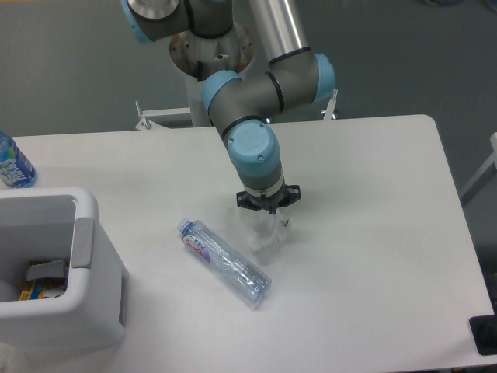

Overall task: Place the trash in the trash can
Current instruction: 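Close the gripper on the wrapper and lift it, then carry the wrapper over the white trash bin and release it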

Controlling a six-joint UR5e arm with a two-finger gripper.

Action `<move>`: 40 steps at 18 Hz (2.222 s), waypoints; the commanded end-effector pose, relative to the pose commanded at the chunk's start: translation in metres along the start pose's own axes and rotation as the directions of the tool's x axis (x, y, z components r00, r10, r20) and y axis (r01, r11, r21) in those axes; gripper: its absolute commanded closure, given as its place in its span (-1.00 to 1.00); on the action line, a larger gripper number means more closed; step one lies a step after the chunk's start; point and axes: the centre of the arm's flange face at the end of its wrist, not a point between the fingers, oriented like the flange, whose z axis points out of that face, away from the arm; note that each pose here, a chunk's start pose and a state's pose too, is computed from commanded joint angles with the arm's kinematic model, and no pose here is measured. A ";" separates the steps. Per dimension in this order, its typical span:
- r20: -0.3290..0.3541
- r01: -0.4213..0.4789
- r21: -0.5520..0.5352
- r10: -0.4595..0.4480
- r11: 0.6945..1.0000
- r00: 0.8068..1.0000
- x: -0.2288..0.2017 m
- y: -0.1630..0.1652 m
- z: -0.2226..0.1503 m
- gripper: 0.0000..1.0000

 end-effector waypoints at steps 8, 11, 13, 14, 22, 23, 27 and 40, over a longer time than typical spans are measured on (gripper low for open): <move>-0.195 0.314 0.319 -0.262 0.894 0.945 -0.039 -0.047 -0.145 1.00; -0.267 0.380 0.370 -0.294 0.848 0.918 -0.020 -0.058 -0.188 1.00; -0.289 0.392 0.421 -0.289 0.818 0.913 0.001 -0.052 -0.229 1.00; -0.302 0.400 0.436 -0.288 0.806 0.909 0.012 -0.049 -0.245 1.00; -0.362 0.274 0.511 -0.085 0.815 0.928 0.152 -0.028 -0.294 1.00; -0.364 0.265 0.517 -0.071 0.814 0.929 0.160 -0.026 -0.298 1.00; -0.388 0.254 0.539 -0.030 0.804 0.921 0.196 -0.018 -0.316 1.00; -0.394 0.148 0.498 0.070 0.854 0.917 0.273 -0.017 -0.286 -0.74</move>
